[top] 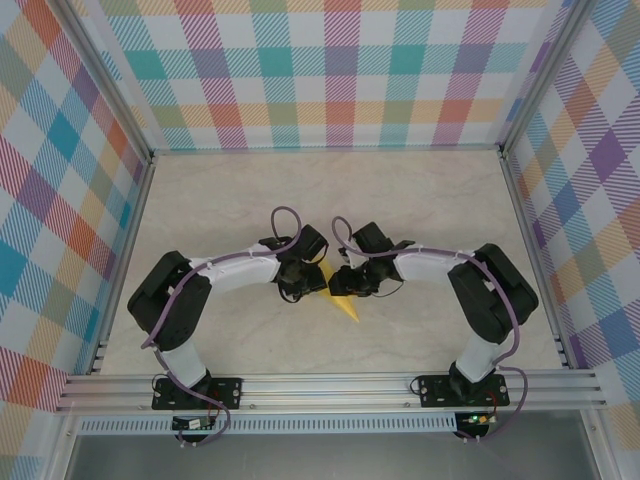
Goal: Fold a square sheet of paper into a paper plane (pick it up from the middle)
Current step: Move a paper plane to the center of the table.
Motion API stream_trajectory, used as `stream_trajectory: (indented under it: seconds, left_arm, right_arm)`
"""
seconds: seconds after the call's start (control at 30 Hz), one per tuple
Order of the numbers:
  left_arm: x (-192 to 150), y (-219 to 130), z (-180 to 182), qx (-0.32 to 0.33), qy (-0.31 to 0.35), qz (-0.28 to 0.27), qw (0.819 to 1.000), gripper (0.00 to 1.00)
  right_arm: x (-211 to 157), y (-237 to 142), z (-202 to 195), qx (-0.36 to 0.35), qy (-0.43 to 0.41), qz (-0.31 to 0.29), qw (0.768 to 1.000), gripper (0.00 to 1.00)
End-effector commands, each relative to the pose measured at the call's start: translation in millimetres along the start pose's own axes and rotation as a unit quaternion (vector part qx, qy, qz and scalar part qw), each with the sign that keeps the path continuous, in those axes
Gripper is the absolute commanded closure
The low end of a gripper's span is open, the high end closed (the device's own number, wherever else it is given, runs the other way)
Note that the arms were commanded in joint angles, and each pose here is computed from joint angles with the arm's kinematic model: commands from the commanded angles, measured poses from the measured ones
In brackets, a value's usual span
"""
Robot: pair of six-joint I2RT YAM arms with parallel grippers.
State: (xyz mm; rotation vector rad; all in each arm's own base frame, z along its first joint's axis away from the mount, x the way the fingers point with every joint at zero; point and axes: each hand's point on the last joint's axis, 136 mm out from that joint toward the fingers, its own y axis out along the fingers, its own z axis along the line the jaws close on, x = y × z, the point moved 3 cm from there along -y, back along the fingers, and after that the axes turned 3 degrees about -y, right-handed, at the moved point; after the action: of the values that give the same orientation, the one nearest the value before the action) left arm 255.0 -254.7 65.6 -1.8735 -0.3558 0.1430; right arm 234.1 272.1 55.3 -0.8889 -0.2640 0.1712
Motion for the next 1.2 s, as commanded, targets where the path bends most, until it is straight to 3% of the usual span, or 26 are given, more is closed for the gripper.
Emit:
stream_trajectory:
  seconds: [0.0,0.13,0.33,0.53,0.77,1.17]
  left_arm:
    - [4,-7,4,-0.004,-0.009,-0.010,1.000,0.63]
    - [3,-7,6,-0.008,-0.012,-0.014,1.000,0.63]
    - [5,-17,2,-0.037,-0.010,-0.031,0.999,0.63]
    - [14,-53,11,-0.058,-0.021,-0.108,0.992,0.61]
    - [23,-87,56,-0.033,-0.080,-0.195,0.977,0.56]
    - [21,-94,94,-0.032,-0.134,-0.217,0.967,0.54]
  right_arm:
    - [-4,3,-7,-0.041,-0.012,0.013,0.999,0.60]
    - [-3,4,-8,-0.056,-0.015,0.011,0.998,0.65]
    - [-6,8,-11,-0.094,-0.025,0.026,0.995,0.84]
    - [7,-12,-7,-0.154,-0.012,-0.009,0.988,0.97]
    - [26,-41,-20,-0.258,0.051,-0.061,0.963,0.97]
    - [44,-19,-23,-0.307,0.076,-0.033,0.948,0.93]
